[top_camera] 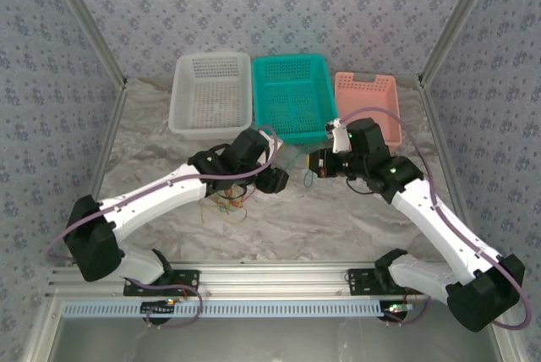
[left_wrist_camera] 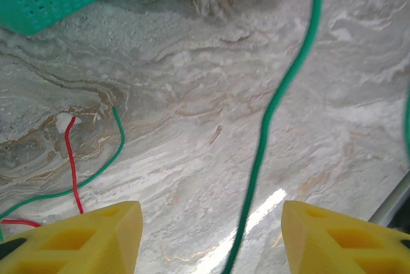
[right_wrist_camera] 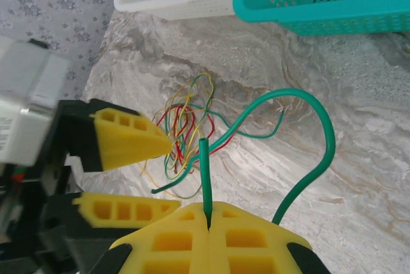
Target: Untangle the cables
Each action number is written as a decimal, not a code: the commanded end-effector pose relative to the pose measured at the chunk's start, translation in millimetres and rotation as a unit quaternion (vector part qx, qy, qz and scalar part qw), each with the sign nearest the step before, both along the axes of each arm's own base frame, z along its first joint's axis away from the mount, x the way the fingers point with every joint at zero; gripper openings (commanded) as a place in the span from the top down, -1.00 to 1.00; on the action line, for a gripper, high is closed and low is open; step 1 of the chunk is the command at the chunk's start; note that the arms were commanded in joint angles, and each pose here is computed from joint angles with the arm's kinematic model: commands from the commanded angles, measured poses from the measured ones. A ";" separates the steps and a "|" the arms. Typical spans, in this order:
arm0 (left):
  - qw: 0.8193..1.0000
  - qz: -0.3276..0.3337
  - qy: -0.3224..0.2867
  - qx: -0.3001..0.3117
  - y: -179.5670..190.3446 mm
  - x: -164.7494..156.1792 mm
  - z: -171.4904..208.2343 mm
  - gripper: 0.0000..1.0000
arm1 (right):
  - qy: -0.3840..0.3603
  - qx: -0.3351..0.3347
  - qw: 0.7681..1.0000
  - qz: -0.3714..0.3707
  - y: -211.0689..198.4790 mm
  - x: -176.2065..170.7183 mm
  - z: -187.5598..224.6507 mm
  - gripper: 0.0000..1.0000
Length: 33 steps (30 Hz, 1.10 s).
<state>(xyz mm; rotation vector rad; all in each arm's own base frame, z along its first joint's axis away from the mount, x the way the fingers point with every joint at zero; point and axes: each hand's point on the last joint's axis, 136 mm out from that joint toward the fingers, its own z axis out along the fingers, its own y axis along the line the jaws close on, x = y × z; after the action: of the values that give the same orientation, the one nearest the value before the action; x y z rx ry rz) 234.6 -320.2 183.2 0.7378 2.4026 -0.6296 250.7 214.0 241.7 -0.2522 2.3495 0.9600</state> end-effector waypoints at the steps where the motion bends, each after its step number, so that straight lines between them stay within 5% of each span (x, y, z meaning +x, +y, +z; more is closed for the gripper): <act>1: 0.999 -0.023 -0.021 0.013 -0.4 1.7 3.6 -0.17 | 0.005 0.004 0.999 0.032 4.7 -10.2 8.4 1.00; 8: 0.999 -0.012 -0.026 0.022 -5.4 11.7 -5.3 0.27 | 0.014 0.007 0.999 0.043 7.3 -15.6 6.0 1.00; 11: 0.999 -0.001 -0.035 0.014 -4.0 14.6 -1.5 1.00 | 0.016 0.002 0.999 0.041 5.9 -15.7 3.4 1.00; 15: 0.999 0.011 -0.046 -0.016 -0.2 11.9 12.5 1.00 | 0.016 -0.010 0.999 0.027 1.0 -12.1 0.2 0.97; 19: 0.997 0.018 -0.050 -0.059 1.8 6.1 27.8 1.00 | 0.006 -0.013 1.000 0.002 -6.3 -8.8 5.3 0.26; 22: 0.996 0.019 -0.042 -0.080 1.9 3.8 32.9 1.00 | -0.012 -0.008 1.000 -0.020 -14.0 -9.4 17.0 -0.08; 28: 0.993 0.010 -0.031 -0.112 2.3 0.4 41.2 1.00 | -0.020 0.000 0.994 -0.104 -49.7 -13.0 24.5 -0.06; 33: 0.992 -0.011 -0.027 -0.121 0.9 -8.1 44.4 1.00 | -0.006 0.093 0.988 -0.120 -56.1 -5.4 30.9 -0.08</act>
<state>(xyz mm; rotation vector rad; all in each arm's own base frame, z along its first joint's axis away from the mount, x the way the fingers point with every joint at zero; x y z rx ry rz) 233.5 -314.8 210.0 0.6490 2.2814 -0.7961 242.2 153.9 273.3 0.0301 2.2109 0.9210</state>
